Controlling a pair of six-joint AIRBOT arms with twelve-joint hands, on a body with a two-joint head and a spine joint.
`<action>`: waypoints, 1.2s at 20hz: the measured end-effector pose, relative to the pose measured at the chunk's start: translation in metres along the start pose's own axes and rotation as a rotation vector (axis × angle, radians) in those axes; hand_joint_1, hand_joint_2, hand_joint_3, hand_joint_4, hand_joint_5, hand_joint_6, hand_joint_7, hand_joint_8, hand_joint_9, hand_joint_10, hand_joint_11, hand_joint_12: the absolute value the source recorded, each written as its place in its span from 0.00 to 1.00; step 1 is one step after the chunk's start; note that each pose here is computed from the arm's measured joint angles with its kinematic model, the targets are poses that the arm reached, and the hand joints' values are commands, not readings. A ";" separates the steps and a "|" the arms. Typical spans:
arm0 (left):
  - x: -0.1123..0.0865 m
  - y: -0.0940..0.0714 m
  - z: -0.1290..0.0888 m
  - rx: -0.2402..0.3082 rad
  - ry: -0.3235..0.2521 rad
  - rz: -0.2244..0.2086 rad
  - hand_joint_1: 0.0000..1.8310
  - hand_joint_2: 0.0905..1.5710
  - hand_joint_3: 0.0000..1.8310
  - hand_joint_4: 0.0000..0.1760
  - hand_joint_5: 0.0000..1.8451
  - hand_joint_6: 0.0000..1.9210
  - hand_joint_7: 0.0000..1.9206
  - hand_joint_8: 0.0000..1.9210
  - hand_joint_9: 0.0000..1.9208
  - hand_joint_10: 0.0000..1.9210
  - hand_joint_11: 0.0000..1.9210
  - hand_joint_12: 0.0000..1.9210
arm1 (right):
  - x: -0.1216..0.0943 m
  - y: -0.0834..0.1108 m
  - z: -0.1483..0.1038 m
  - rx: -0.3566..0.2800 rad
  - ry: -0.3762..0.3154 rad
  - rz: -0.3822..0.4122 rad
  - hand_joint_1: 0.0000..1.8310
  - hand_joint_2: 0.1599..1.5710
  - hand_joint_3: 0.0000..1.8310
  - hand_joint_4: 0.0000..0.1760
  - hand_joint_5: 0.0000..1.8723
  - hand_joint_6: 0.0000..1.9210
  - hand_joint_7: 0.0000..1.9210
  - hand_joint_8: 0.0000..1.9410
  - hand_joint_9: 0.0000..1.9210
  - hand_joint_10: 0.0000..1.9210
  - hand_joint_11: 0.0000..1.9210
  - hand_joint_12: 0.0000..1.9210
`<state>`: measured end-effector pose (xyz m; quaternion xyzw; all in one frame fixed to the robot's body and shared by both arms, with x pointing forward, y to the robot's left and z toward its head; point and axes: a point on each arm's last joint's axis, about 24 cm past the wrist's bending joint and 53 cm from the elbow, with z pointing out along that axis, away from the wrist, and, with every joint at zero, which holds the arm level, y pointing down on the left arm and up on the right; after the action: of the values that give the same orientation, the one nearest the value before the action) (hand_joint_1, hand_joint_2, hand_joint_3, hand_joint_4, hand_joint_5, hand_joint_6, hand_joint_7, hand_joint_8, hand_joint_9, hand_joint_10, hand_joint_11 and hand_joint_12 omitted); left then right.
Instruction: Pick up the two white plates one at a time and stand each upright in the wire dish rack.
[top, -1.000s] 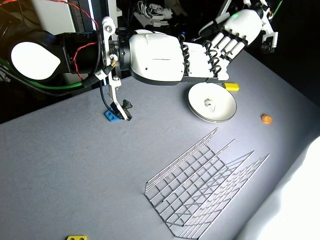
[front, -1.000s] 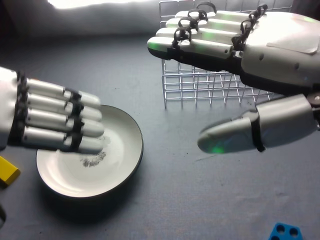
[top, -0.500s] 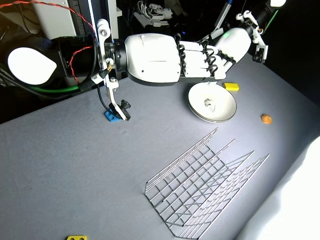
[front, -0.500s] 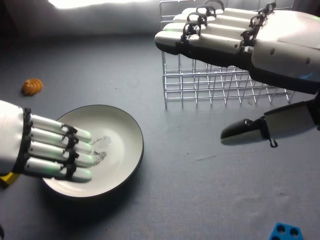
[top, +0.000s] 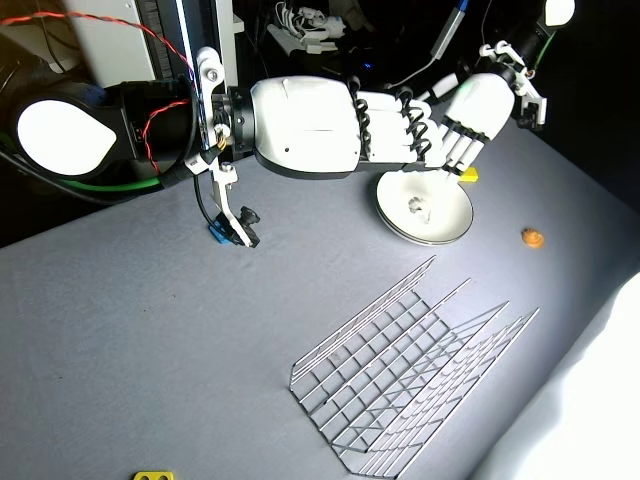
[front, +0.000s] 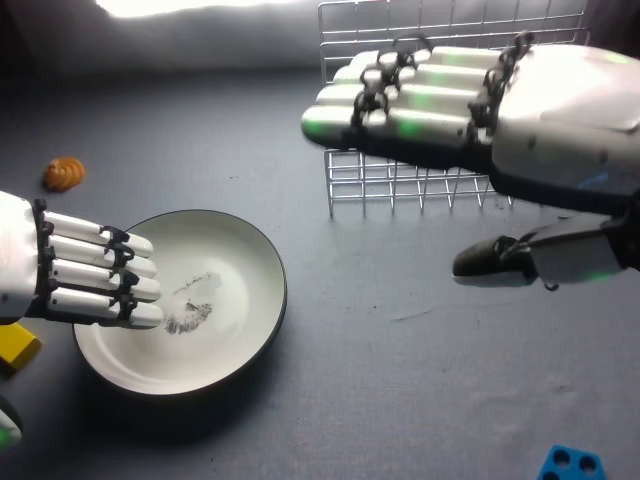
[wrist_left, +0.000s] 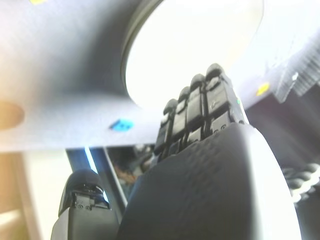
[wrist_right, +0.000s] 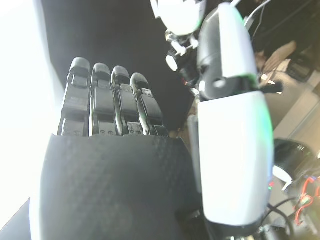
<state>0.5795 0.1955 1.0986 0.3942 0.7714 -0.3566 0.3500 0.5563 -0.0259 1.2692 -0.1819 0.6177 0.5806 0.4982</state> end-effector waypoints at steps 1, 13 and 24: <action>0.003 0.002 0.000 -0.004 0.006 -0.008 0.00 0.65 0.00 0.00 0.00 0.00 0.00 0.00 0.00 0.00 0.00 0.00 | 0.006 0.000 0.000 -0.011 0.029 -0.002 0.67 0.61 0.00 0.00 0.00 0.00 0.00 0.00 0.00 0.00 0.00 0.12; 0.021 0.020 0.001 -0.044 0.050 -0.002 0.00 0.65 0.00 0.00 0.00 0.00 0.00 0.00 0.00 0.00 0.00 0.00 | 0.013 -0.008 0.004 0.000 0.056 -0.068 0.70 0.62 0.00 0.00 0.00 0.00 0.00 0.00 0.00 0.00 0.00 0.17; 0.028 0.031 0.000 -0.070 0.063 -0.014 0.00 0.65 0.00 0.00 0.00 0.00 0.00 0.00 0.00 0.00 0.00 0.00 | 0.022 -0.012 0.005 0.006 0.079 -0.141 0.68 0.64 0.00 0.00 0.00 0.00 0.00 0.00 0.00 0.00 0.00 0.16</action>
<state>0.5934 0.2195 1.0669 0.3873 0.7966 -0.3195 0.3366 0.5582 -0.0162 1.2458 -0.2463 0.6243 0.5345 0.5137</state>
